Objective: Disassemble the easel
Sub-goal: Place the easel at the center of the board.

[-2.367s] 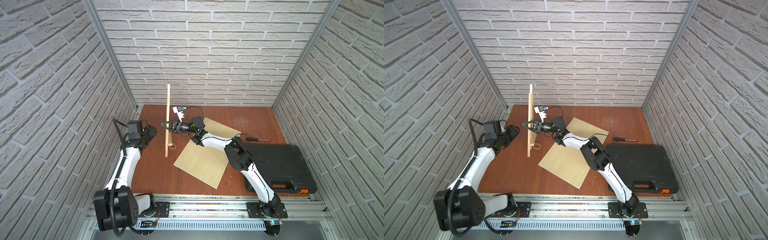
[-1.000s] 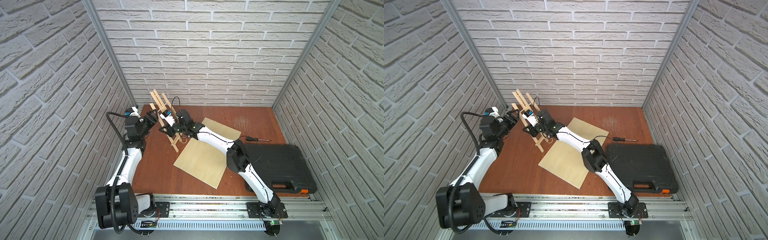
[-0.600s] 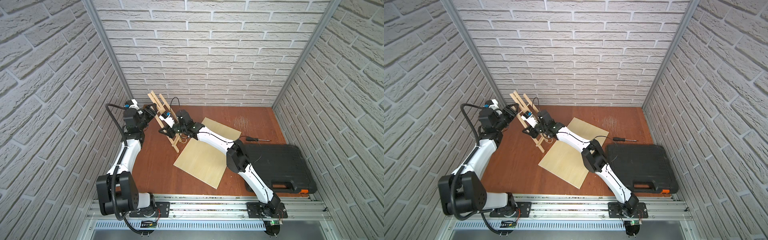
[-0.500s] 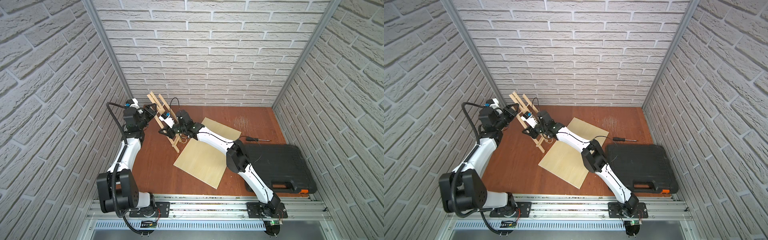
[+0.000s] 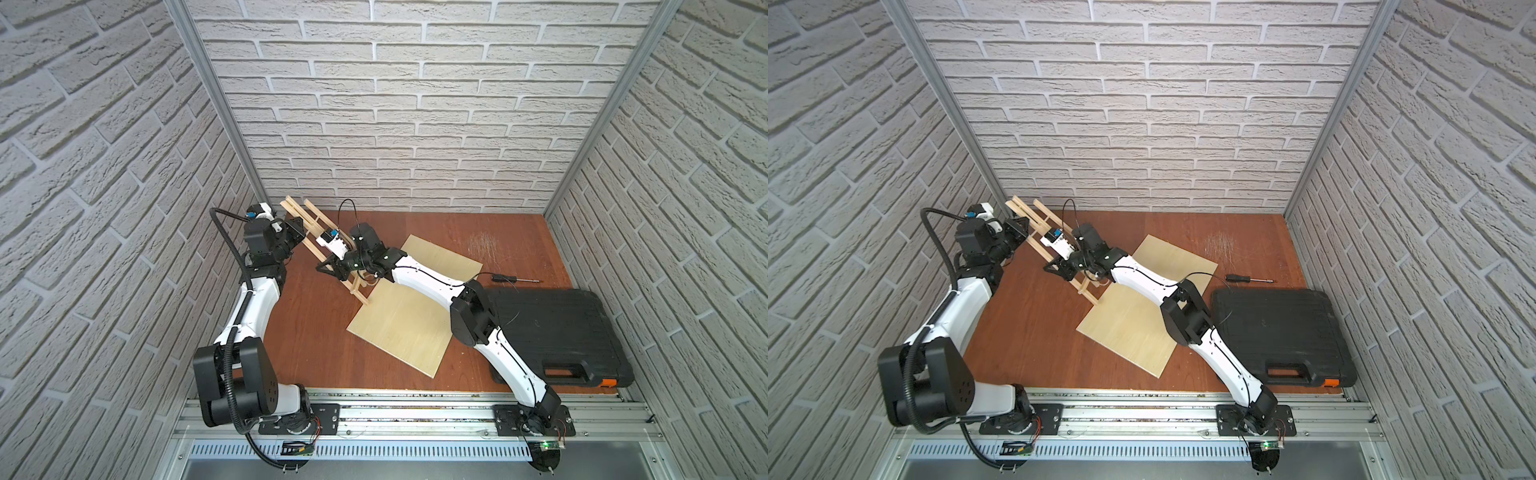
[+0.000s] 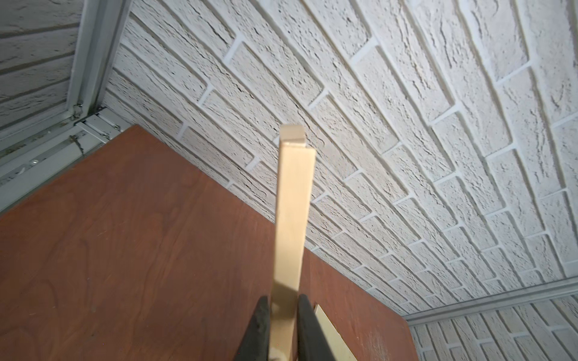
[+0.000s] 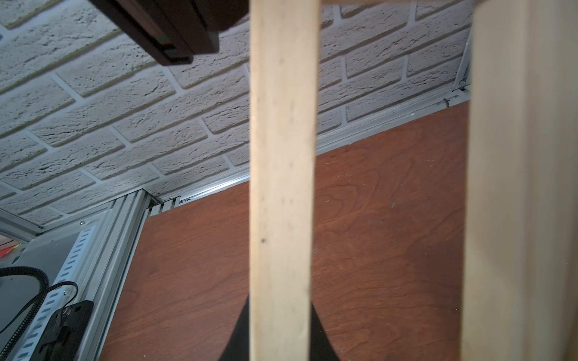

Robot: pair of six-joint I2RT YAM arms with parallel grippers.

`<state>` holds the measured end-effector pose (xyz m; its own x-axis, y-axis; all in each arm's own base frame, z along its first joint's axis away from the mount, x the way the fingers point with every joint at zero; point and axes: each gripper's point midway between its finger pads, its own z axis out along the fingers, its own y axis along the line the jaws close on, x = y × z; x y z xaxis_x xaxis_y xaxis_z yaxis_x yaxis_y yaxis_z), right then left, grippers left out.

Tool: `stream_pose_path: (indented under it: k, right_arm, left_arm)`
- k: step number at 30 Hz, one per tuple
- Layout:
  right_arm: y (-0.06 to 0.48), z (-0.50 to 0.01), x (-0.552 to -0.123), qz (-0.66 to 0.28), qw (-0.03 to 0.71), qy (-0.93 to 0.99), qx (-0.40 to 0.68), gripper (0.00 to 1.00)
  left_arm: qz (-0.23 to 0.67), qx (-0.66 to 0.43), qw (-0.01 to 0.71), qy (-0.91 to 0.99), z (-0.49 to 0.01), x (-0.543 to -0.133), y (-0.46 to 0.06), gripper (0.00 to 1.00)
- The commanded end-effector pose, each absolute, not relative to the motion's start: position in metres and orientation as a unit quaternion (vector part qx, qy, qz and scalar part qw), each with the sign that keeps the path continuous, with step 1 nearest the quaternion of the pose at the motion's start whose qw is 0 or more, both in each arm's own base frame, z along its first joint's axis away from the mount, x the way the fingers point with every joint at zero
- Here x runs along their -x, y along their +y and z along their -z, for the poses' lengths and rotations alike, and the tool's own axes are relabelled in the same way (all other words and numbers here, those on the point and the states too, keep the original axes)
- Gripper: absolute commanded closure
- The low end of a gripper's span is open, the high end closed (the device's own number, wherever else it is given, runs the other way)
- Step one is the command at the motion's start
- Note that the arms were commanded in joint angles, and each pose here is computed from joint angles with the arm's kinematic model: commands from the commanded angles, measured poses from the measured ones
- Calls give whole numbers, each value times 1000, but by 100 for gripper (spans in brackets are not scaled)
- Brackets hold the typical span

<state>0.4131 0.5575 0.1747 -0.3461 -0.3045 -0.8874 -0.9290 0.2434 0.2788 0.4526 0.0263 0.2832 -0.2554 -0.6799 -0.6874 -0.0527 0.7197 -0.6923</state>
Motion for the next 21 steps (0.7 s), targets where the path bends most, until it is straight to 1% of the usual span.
stream_pose_path:
  k: [1, 2, 7, 10, 11, 14, 17, 21]
  right_arm:
    - [564, -193, -412, -442, 384, 682, 439, 79]
    - [563, -194, -412, -443, 384, 683, 436, 72]
    - [552, -208, -414, -453, 396, 681, 418, 44]
    - [539, -224, -415, -471, 394, 680, 400, 29]
    - [533, -231, -416, -478, 392, 681, 392, 27]
    - [513, -246, -419, -485, 394, 683, 378, 24]
    - [481, -254, -426, -478, 396, 704, 345, 24]
    - [437, -261, -417, -470, 405, 721, 309, 22]
  left_arm:
    - [266, 262, 616, 693, -322, -446, 48, 100]
    - [258, 267, 624, 687, -324, -445, 54, 100]
    - [233, 282, 673, 642, -339, -441, 80, 100]
    - [231, 297, 690, 618, -339, -444, 89, 100]
    - [233, 305, 692, 611, -336, -446, 92, 100]
    - [233, 337, 695, 591, -325, -451, 103, 100]
    - [216, 362, 698, 578, -310, -455, 113, 100]
    - [210, 383, 693, 574, -290, -467, 123, 100]
